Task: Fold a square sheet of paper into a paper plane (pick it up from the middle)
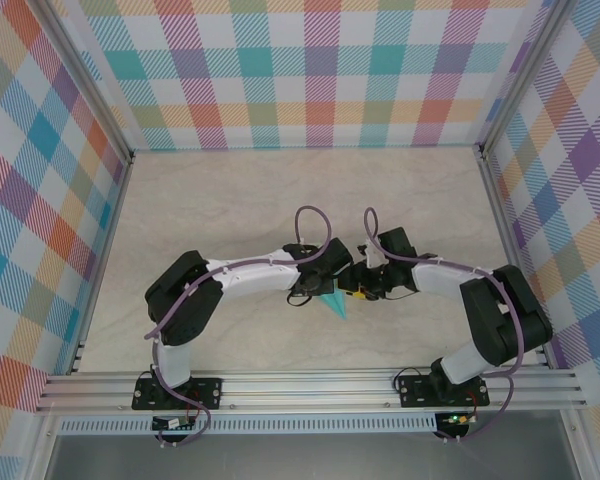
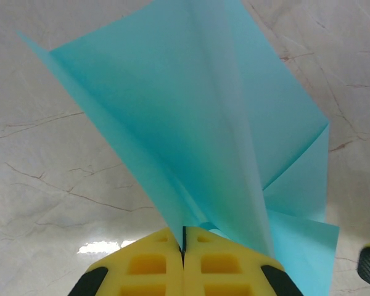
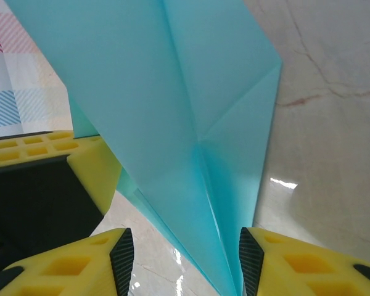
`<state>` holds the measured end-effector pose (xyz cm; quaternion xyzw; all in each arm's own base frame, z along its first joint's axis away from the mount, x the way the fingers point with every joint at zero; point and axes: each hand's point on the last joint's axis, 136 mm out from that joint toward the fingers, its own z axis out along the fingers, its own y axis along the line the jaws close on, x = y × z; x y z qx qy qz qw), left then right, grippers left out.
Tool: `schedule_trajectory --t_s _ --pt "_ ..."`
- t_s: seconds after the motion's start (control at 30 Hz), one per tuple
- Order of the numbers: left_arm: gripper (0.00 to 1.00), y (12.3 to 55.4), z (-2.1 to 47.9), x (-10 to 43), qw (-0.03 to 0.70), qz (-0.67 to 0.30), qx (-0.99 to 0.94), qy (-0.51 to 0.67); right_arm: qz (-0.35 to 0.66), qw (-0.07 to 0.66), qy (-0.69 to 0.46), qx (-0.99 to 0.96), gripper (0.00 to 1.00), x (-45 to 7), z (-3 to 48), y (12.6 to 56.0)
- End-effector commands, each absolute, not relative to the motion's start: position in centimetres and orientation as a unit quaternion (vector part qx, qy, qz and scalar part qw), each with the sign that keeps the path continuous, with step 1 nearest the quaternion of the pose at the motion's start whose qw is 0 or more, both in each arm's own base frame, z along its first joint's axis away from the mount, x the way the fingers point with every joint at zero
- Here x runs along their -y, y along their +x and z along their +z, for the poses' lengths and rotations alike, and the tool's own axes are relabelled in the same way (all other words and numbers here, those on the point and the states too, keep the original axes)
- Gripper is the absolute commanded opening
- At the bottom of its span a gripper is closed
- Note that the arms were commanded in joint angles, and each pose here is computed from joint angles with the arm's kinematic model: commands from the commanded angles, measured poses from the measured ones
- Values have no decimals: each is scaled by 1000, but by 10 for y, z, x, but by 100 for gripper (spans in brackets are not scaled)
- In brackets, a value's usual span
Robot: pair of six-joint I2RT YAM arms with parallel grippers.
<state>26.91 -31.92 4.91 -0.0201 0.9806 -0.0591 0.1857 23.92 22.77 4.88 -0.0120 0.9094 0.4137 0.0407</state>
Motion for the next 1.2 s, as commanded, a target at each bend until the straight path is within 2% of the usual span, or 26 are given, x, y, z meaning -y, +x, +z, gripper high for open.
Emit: schedule_trajectory --t_s 0.0,0.73,1.17 --pt "4 273 64 316 199 -77 -977 -32 425 48 -44 -903 52 -238 54 246" --pt "8 275 67 316 218 -126 -967 -48 423 45 -95 -900 52 -256 50 242" --pt "18 275 72 306 232 -132 -961 -66 387 52 -110 -914 50 -258 41 239"
